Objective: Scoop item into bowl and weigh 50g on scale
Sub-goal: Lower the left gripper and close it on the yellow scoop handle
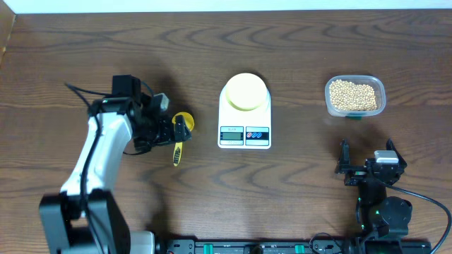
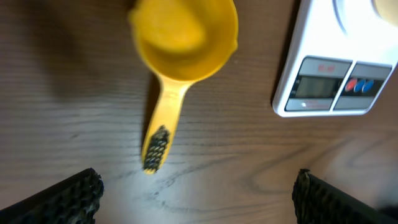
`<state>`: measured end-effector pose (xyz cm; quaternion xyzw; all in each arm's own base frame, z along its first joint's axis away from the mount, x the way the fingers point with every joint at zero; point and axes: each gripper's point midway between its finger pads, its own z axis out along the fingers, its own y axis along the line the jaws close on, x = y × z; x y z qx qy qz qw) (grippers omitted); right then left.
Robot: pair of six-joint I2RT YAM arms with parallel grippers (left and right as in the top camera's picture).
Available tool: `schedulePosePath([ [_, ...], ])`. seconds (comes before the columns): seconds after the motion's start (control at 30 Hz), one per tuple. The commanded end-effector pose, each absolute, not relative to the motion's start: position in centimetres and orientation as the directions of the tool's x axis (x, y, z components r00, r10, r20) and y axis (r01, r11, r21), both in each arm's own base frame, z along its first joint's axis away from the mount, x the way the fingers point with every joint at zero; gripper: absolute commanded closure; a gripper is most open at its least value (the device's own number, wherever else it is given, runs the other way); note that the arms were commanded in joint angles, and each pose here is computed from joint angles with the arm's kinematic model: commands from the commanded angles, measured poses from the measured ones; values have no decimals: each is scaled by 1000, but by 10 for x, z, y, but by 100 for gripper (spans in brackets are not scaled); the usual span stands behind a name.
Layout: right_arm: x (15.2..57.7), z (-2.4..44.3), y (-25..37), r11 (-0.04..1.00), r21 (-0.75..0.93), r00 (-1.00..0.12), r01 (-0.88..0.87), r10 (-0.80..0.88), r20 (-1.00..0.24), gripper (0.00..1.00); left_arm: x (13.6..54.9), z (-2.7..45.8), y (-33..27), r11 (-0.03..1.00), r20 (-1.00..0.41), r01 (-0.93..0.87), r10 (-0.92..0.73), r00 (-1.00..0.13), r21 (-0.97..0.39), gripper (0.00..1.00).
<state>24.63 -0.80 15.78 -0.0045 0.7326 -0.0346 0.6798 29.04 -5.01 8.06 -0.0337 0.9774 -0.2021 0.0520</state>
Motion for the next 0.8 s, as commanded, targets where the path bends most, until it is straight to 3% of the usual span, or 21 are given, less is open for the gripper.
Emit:
schedulePosePath([
  [0.0, 246, 157, -9, 998, -41, -74, 44, -37, -997, 1, 286, 65, -63, 885, -63, 42, 15, -998, -464, 1],
  [0.4, 246, 157, -9, 998, -41, -74, 44, -37, -997, 1, 287, 22, -57, 896, 9, 65, 77, -997, -440, 0],
  [0.6, 246, 157, -9, 998, -41, -74, 44, -37, -997, 1, 290, 16, -58, 891, -5, 83, 90, -996, -446, 15],
  [0.77, 246, 157, -9, 998, -41, -74, 44, -37, -997, 1, 291, 16, -59, 890, -10, 84, 89, -996, -448, 16],
])
